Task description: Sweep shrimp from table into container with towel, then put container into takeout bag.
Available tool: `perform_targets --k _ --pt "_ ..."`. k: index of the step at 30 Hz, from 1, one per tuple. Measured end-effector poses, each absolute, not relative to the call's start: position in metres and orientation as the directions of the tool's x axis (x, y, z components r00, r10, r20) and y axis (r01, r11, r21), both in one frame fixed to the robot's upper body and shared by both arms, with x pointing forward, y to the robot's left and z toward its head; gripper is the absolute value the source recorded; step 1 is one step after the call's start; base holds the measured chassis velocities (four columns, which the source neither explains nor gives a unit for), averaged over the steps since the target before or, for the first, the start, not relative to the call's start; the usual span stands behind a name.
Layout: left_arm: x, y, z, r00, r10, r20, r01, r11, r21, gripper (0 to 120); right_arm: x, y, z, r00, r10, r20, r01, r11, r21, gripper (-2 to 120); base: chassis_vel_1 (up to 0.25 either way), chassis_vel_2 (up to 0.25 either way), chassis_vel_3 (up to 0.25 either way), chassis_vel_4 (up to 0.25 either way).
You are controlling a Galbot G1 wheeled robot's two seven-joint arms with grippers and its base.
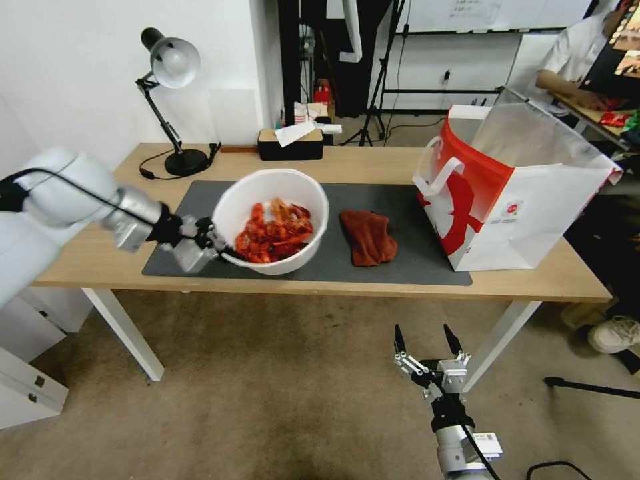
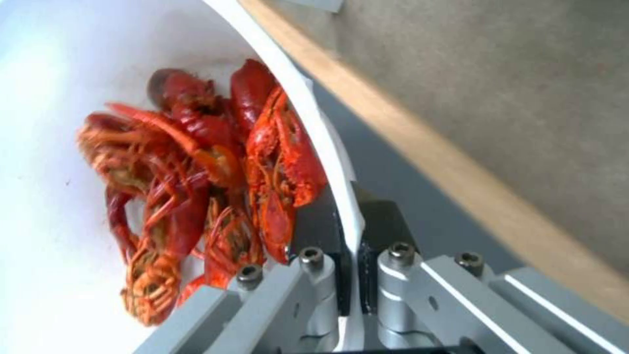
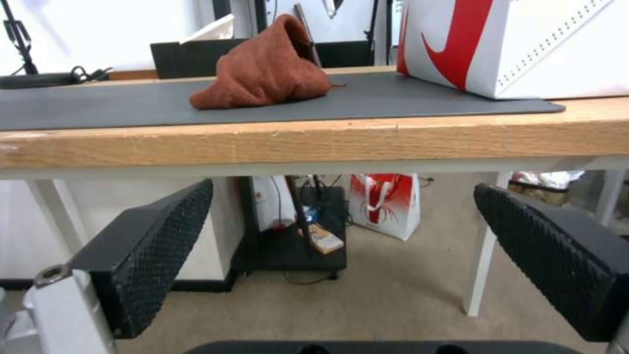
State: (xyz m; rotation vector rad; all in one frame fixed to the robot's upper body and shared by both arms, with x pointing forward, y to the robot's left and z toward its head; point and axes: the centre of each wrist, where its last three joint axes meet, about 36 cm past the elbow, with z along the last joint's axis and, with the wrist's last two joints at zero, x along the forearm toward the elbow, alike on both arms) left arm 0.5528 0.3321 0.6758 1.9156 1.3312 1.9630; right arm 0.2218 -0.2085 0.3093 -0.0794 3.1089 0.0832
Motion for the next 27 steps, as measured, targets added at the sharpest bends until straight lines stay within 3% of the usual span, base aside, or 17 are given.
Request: perform_targets --k 10,17,25,27 --pt "0.620 0.289 0.701 -0.224 0.665 0.712 0.459 -0.572 0.679 0 0.219 -0.207 0.309 -0.999 -0.032 -0.032 -0.033 0.998 0.051 100 0.000 0.000 0.000 0.000" --pt "0.680 0.227 0.733 -0.241 0.757 0.607 0.431 -0.477 0.766 0 0.217 -0.206 0.308 -0.999 -0.024 -0.030 -0.026 0.999 0.045 100 0.000 0.000 0.000 0.000" --pt "0.716 0.184 0.760 -0.245 0.824 0.510 0.438 -0.375 0.817 0 0.217 -0.205 0.302 -1.000 -0.021 -0.021 -0.022 0.999 0.042 100 0.000 0.000 0.000 0.000" --pt "0.729 0.159 0.764 -0.251 0.868 0.428 0.443 -0.290 0.848 0 0.217 -0.205 0.300 -1.000 -0.019 -0.018 -0.019 0.999 0.042 100 0.000 0.000 0.000 0.000"
